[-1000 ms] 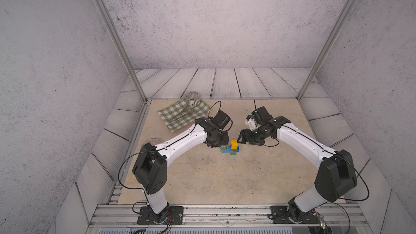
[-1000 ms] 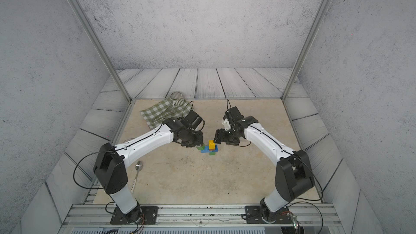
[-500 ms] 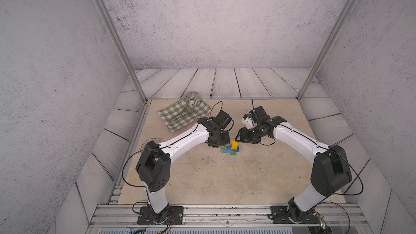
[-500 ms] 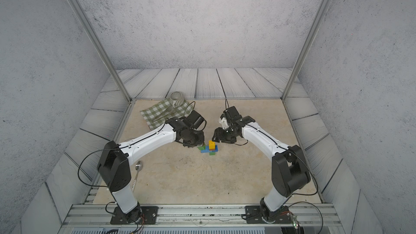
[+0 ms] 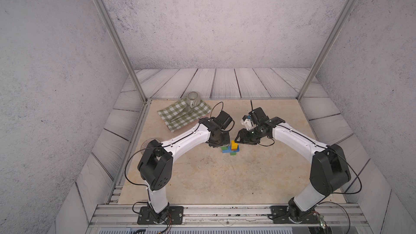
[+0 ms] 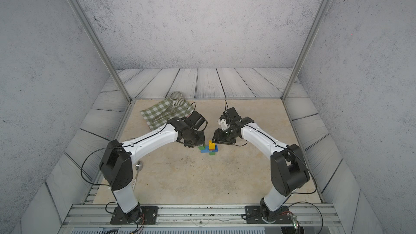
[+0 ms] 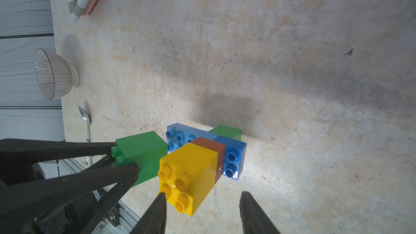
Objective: Assemble the number 4 with lego
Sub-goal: Assemble the lego brick with the lego brick.
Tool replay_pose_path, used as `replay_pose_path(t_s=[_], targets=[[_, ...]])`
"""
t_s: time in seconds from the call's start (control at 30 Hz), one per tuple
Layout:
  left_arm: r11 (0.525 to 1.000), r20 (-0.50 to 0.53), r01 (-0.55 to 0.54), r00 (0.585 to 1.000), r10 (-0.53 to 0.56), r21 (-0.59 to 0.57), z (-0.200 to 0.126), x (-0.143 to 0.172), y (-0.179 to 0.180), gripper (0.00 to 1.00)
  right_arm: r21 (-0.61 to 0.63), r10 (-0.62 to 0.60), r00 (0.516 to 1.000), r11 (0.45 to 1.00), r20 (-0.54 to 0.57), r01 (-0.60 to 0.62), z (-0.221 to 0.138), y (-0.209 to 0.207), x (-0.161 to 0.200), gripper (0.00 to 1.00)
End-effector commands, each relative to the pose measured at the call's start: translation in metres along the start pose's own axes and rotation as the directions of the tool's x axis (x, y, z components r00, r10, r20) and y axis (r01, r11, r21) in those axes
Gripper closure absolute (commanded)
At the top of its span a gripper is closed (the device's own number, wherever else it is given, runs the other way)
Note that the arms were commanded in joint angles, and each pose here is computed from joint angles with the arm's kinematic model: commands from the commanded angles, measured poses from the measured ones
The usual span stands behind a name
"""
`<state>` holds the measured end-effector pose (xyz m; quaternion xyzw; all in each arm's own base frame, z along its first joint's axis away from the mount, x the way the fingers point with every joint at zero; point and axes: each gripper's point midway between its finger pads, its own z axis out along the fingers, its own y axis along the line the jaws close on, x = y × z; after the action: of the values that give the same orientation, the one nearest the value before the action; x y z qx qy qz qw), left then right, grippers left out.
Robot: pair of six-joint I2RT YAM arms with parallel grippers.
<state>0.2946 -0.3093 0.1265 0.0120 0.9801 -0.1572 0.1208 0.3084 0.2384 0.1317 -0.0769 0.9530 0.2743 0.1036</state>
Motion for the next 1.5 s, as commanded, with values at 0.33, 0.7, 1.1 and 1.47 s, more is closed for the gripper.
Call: replay_pose_path(t_s=[0.33, 0.7, 1.1, 1.47], targets=[[1.000, 0.008, -0.002, 1.000, 0.003, -0.020, 0.002, -0.001, 0.001, 1.00, 0.037, -0.018, 1.000, 0.999, -0.023, 0.019, 0.009, -0.002, 0.006, 0.49], [1.000, -0.004, 0.002, 1.000, -0.002, -0.024, 0.007, 0.000, 0.001, 1.00, 0.081, -0.018, 0.999, 0.996, -0.038, 0.021, 0.016, -0.010, 0.011, 0.54], [0.999, -0.016, 0.013, 1.000, -0.014, -0.034, 0.014, 0.003, 0.000, 1.00, 0.119, 0.001, 0.999, 0.993, -0.033, 0.003, 0.016, -0.018, 0.016, 0.58], [0.998, -0.017, 0.006, 1.000, -0.007, -0.067, 0.023, 0.004, 0.001, 1.00, 0.128, 0.009, 0.999, 0.992, -0.039, -0.004, 0.017, -0.022, 0.021, 0.58]])
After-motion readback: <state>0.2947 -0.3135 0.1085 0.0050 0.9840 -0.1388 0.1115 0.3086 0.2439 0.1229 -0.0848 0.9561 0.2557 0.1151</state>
